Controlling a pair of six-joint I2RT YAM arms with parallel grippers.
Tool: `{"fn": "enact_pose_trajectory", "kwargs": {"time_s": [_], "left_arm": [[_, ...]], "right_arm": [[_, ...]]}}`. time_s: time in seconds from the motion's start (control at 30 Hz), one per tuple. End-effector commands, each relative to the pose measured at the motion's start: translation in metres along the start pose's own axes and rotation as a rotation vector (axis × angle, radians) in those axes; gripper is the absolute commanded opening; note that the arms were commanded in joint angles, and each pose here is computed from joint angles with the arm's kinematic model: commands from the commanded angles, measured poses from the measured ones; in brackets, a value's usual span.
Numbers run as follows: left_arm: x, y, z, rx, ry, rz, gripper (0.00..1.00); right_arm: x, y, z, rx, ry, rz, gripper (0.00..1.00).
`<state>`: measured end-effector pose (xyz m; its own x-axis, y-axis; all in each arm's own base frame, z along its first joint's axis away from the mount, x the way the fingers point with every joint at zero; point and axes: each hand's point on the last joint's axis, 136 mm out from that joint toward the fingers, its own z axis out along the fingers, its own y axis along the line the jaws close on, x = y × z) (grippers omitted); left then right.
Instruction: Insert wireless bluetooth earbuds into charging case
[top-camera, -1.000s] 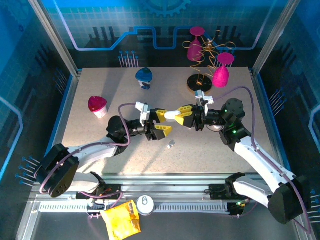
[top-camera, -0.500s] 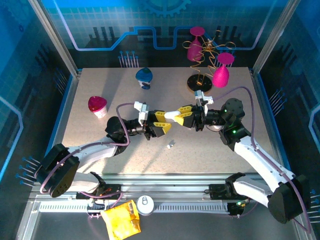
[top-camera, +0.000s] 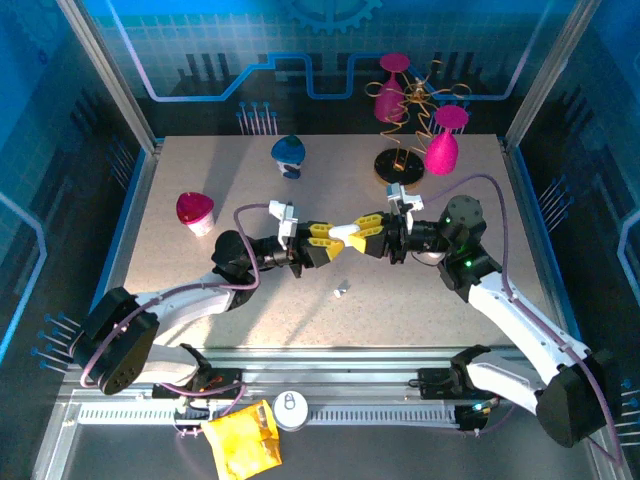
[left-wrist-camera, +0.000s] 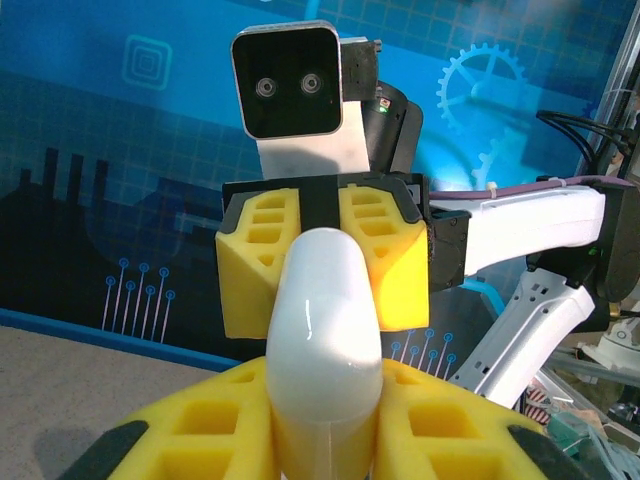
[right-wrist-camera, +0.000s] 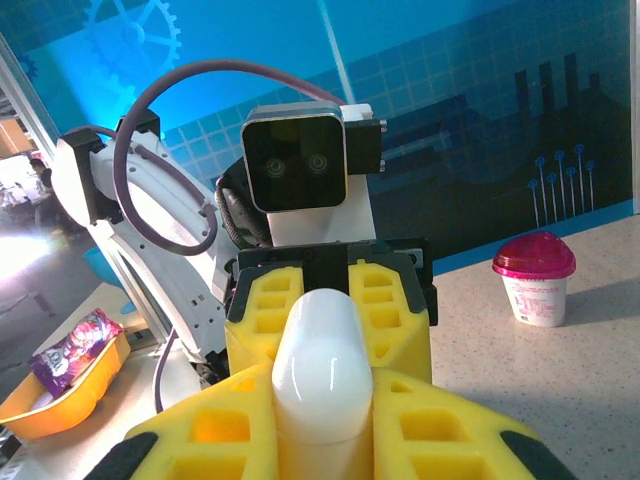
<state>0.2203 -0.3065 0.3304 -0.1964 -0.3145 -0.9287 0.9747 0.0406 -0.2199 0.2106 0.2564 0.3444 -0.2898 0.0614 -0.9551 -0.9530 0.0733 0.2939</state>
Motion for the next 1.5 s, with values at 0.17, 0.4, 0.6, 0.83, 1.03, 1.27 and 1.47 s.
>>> {"fn": "enact_pose_trajectory", "kwargs": {"time_s": [0.17,0.4,0.6,0.83,1.03,1.27,1.47], "left_arm": [[-0.006,-0.001,0.000,0.004,0.009,0.097,0.20],[-0.001,-0.008,-0.002,0.024,0.046,0.127,0.20],[0.003,-0.010,-0.005,0.025,0.059,0.146,0.20],[0.010,-0.006,-0.009,-0.007,0.089,0.184,0.20],[0.011,0.007,-0.019,-0.070,0.092,0.218,0.20],[0.010,0.020,-0.033,-0.163,0.115,0.302,0.20],[0.014,0.022,-0.035,-0.168,0.127,0.343,0.19]], "right_arm": [[-0.008,-0.012,-0.003,0.126,0.009,-0.019,0.62],[-0.011,-0.038,-0.009,0.298,0.002,0.043,0.63],[-0.009,-0.045,-0.010,0.332,0.010,0.070,0.65],[-0.029,-0.023,-0.010,0.268,-0.018,0.013,0.76],[-0.040,-0.014,-0.021,0.315,-0.068,-0.018,0.91],[-0.016,-0.074,-0.064,0.669,-0.108,0.123,1.00],[0.060,-0.143,-0.109,1.030,0.015,0.421,0.93]]}}
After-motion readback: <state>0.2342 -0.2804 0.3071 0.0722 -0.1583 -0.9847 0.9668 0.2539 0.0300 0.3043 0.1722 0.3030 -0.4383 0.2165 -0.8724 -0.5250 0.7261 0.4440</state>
